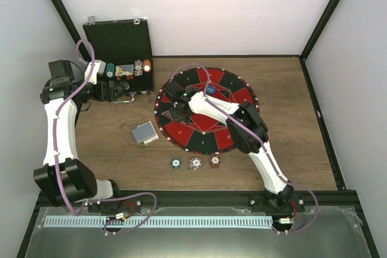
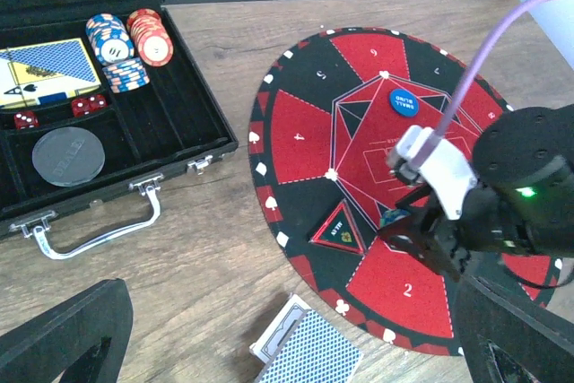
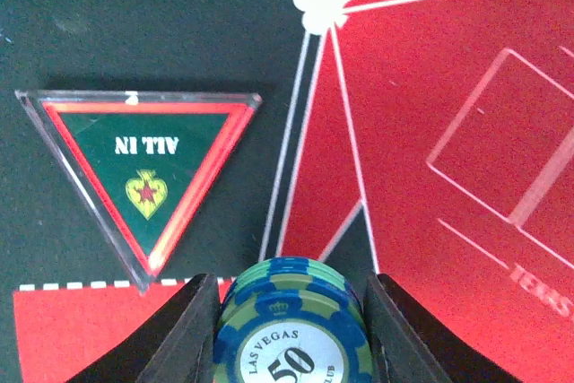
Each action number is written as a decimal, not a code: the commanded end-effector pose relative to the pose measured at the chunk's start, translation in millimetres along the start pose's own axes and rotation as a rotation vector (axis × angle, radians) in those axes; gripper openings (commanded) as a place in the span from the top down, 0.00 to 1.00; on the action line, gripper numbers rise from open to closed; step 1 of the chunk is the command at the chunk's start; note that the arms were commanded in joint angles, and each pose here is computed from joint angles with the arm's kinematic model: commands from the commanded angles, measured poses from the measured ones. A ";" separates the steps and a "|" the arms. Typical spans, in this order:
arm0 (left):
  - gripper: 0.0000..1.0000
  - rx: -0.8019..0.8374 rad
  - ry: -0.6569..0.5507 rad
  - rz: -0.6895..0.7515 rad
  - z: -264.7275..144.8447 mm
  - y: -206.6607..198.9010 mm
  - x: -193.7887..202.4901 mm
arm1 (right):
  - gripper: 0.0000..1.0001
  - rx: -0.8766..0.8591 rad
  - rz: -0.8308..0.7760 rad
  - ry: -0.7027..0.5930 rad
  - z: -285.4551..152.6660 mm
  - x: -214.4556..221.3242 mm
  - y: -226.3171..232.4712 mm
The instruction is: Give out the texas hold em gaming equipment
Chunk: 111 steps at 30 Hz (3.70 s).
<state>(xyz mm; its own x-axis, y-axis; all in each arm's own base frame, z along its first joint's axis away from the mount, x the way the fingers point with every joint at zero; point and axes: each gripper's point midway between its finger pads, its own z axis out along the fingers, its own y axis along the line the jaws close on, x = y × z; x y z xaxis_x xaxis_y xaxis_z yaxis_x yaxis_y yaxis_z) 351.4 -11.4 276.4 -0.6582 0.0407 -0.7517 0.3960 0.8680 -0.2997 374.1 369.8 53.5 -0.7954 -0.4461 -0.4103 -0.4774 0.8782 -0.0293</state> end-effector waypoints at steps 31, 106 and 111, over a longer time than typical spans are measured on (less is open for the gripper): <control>0.00 -0.004 -0.021 0.039 -8.9 -4.5 -6.7 | 0.27 -0.050 -0.044 -0.114 -67.5 -27.4 25.7; 0.00 -0.019 -0.024 0.038 -16.9 -7.9 -9.9 | 0.93 -0.113 -0.118 0.008 -111.4 106.8 90.1; 0.00 -0.015 -0.033 0.036 -17.6 -8.6 -13.2 | 0.95 -0.062 -0.005 -0.040 -116.9 66.9 33.0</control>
<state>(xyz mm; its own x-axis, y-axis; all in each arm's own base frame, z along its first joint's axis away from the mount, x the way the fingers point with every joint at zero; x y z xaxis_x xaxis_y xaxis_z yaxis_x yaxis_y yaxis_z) 345.4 -9.4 279.0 -0.6615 0.0589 -0.7476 0.3931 0.8762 -0.2788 213.0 372.9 90.7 -0.7503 -0.5485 -0.3690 -0.5969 0.8020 0.0216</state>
